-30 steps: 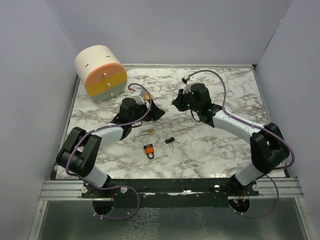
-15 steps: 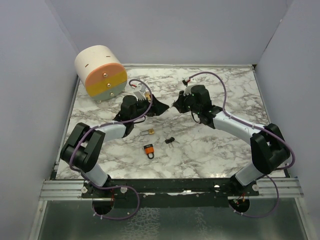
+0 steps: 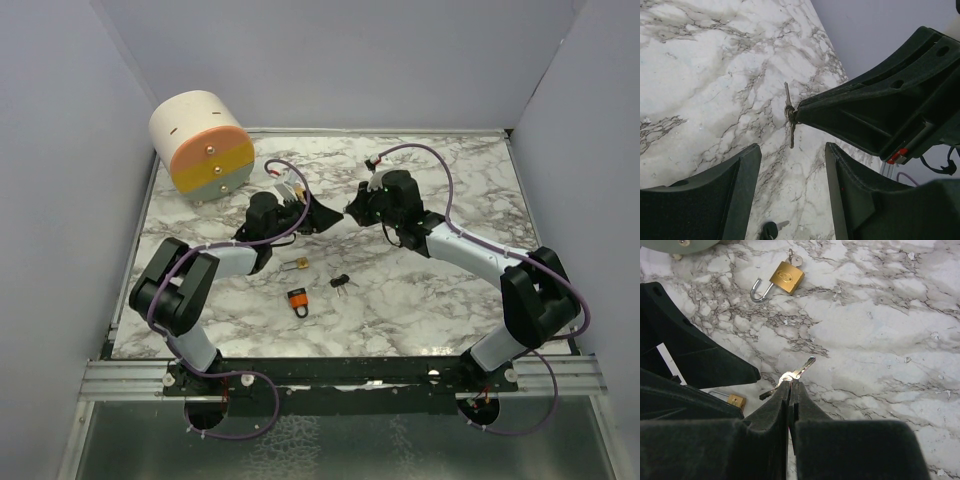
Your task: Unlock with the key
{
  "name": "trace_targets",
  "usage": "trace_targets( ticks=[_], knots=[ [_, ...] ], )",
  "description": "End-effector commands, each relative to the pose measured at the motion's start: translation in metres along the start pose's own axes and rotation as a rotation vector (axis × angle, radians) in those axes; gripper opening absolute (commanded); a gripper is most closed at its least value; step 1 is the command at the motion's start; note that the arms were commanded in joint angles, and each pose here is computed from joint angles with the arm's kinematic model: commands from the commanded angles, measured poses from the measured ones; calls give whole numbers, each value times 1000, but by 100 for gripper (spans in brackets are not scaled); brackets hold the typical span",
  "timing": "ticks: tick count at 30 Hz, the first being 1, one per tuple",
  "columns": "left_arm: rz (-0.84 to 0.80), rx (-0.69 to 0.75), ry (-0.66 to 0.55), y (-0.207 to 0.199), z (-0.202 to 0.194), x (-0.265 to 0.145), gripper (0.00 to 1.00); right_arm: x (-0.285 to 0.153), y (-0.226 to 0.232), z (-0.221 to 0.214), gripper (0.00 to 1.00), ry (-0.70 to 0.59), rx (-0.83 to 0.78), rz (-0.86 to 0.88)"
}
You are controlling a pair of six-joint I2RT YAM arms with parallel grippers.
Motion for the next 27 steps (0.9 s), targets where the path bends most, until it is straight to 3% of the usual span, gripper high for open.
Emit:
trace_targets(
  ticks=[1, 27],
  knots=[
    [-94, 27, -5, -19, 6, 6, 55, -6, 10, 22, 1, -79, 6, 38],
    [-114, -10, -12, -19, 4, 14, 36, -11, 16, 26, 1, -95, 11, 77]
  ],
)
Point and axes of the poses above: each gripper's point midway between its finger pads, its own x axis out along the fingers, its own y axis along the line the jaws close on, z = x × y, the point moved 4 cm from there along -x, back along the fingers, and after that the axes turned 5 degrees about -x, right-handed, at the moved point
